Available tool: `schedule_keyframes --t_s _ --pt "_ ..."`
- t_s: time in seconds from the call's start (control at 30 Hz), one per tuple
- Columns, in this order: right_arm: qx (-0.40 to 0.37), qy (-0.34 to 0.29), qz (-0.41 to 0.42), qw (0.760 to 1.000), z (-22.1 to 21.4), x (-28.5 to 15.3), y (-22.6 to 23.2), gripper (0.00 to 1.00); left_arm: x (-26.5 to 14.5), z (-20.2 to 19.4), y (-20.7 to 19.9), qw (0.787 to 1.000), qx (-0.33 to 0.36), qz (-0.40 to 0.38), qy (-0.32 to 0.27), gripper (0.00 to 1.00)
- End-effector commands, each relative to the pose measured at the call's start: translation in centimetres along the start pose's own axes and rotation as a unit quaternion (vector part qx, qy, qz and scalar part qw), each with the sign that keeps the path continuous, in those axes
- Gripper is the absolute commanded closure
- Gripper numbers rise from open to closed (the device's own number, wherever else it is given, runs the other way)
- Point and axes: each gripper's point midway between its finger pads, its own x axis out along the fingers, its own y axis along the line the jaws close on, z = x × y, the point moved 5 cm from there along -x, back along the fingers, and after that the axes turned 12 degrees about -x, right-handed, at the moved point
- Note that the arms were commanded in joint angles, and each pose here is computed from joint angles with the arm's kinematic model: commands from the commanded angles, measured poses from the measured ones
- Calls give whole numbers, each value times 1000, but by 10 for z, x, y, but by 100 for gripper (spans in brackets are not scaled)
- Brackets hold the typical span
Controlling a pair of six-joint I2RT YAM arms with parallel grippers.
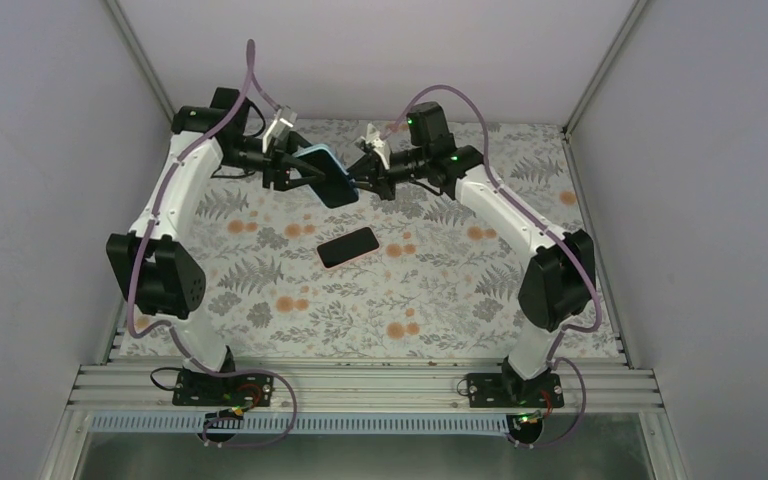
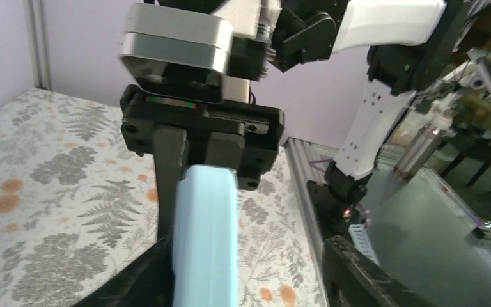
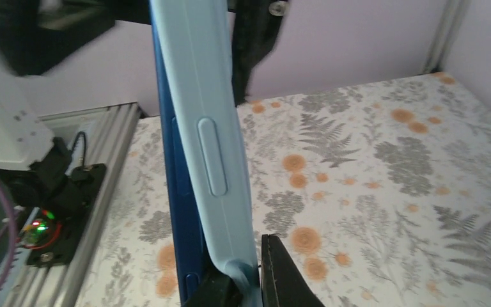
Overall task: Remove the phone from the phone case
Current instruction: Remove the phone case from the phone.
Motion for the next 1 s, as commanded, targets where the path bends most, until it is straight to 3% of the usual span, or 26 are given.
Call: schedule_keyframes --t_s 0.0,0.1,0.23,0.33,0.4,0.53,0.6,0.83,0.97 --pt "-33 -13 -77 996 21 -24 -28 97 -1 5 -26 999 28 13 11 29" --pt "-11 8 -116 993 9 -31 -48 97 -4 8 -41 998 50 29 20 2" --pt "28 19 -151 988 -8 -50 -76 97 -8 8 -55 993 90 68 44 0" --pt "55 16 -178 982 -11 -66 -93 97 -15 14 -46 977 121 167 56 0" --pt "65 16 -206 976 -6 -72 -99 96 -19 19 -37 942 173 285 53 0" --pt "83 11 -220 972 6 -76 -103 97 -42 35 -22 816 284 503 -26 0" --pt "98 11 -219 971 9 -76 -105 97 -42 37 -19 798 294 523 -51 0" --pt "98 30 -190 976 -2 -66 -94 96 -36 41 1 810 264 519 -66 0" --pt "106 26 -229 967 -6 -72 -95 97 -26 34 -10 824 282 485 -84 0"
